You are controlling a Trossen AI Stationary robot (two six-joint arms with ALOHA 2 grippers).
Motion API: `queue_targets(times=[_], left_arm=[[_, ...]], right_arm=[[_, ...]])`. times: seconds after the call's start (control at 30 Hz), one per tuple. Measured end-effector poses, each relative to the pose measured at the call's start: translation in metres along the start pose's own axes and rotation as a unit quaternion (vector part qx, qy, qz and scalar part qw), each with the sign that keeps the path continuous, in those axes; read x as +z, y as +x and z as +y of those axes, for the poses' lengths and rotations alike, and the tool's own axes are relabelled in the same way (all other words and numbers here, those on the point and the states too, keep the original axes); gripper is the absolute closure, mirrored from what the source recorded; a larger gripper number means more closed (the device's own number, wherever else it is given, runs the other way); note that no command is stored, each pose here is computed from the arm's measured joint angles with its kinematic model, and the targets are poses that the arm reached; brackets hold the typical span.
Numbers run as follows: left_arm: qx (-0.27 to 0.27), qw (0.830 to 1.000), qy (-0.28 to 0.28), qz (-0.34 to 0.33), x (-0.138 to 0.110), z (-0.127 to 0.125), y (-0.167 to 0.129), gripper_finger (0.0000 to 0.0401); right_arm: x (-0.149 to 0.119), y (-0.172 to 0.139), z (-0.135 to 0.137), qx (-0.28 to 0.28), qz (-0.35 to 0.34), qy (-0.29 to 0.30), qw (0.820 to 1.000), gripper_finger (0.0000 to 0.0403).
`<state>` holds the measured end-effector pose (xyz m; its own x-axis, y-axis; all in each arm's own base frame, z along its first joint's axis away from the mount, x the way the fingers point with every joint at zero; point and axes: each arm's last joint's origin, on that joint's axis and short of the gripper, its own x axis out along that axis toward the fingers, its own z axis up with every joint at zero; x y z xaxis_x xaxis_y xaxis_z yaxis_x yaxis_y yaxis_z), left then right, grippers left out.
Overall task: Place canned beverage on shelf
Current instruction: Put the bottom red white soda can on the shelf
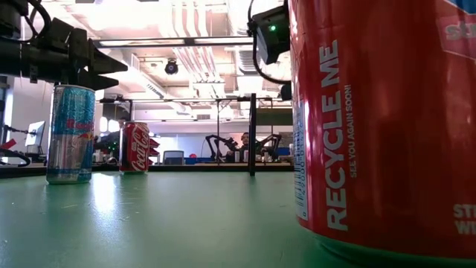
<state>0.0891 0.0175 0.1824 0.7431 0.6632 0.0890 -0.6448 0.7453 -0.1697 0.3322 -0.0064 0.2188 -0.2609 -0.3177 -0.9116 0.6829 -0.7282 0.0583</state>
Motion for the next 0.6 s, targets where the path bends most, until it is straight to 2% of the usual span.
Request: queue_targets(times=[0.1, 0.2, 0.4, 0.5, 0.6], left_arm=[[0.000, 1.000, 0.000, 0.000, 0.000, 0.000, 0.000, 0.0077], [0.000, 1.000, 0.000, 0.000, 0.000, 0.000, 0.000, 0.0077], [0.000, 1.000, 0.000, 0.000, 0.000, 0.000, 0.000, 0.0077], [0.000, 1.000, 0.000, 0.000, 0.000, 0.000, 0.000, 0.0078], [0.000, 1.000, 0.000, 0.000, 0.000, 0.000, 0.000, 0.0077]], right_arm=[[0.002, -0.008, -0.008, 0.027, -0.023, -0.041, 0.999, 0.0003], [-0.003, -0.014, -0.019, 0.083, -0.073, -0.089, 0.990, 0.0003], [-0.020, -0.023, -0.048, 0.189, -0.168, -0.221, 0.942, 0.0003], [-0.028, -0.021, -0.064, 0.221, -0.200, -0.255, 0.920, 0.0003], [-0.034, -0.015, -0.081, 0.258, -0.227, -0.264, 0.901, 0.0003]])
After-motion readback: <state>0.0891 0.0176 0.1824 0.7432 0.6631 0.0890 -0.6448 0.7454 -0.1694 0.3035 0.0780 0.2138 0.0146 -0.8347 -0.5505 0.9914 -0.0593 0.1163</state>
